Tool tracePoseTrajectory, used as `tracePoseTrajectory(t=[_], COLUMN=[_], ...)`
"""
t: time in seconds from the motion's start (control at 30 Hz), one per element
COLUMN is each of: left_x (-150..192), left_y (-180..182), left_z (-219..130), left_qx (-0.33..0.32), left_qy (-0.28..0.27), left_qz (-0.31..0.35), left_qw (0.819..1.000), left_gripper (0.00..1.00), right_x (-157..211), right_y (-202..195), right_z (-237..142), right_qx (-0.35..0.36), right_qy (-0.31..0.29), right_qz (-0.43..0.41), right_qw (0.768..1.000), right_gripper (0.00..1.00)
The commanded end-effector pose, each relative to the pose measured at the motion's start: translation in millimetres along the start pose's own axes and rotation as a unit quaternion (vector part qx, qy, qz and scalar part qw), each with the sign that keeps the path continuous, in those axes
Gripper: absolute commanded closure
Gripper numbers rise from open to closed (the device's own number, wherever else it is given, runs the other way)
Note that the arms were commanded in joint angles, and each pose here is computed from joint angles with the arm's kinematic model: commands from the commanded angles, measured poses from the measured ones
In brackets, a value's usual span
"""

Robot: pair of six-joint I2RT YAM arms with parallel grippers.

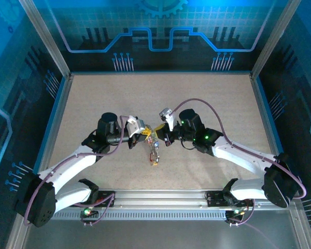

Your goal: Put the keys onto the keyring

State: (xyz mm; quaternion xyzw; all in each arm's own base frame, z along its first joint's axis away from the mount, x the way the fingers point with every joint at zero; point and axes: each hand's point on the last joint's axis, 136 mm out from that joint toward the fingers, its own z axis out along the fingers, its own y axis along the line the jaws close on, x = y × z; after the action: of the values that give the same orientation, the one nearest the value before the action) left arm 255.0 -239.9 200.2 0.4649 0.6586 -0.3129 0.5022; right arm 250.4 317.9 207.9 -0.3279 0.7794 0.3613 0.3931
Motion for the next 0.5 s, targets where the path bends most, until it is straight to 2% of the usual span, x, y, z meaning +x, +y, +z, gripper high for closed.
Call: tracePoseTrajectory(t=[0.0, 0.2, 0.33, 0.47], left_x=[-16, -11, -9, -9], left_y=[-1, 6, 9, 10], left_z=[-4, -7, -9, -9], left_qx=[-0.003, -0.029, -0.039, -0.043], left_qy=[-0.028, -0.012, -0.004, -0.003], left_qz=[0.014, 0.021, 0.025, 0.028], left_qw=[1.000, 0.999, 0.999, 0.999], left_gripper=[1.00, 1.00, 1.00, 1.00], right_x=[-8, -4, 2, 18], right_y=[8, -13, -27, -42], right_z=[-7, -31, -60, -90], right_qx=[-0.006, 0.062, 0.113, 0.165], right_qy=[-0.020, 0.000, 0.010, 0.045], right_qz=[-0.017, -0.006, 0.009, 0.027], right_qw=[1.000, 0.998, 0.993, 0.985], right_gripper=[1.00, 1.00, 1.00, 1.00])
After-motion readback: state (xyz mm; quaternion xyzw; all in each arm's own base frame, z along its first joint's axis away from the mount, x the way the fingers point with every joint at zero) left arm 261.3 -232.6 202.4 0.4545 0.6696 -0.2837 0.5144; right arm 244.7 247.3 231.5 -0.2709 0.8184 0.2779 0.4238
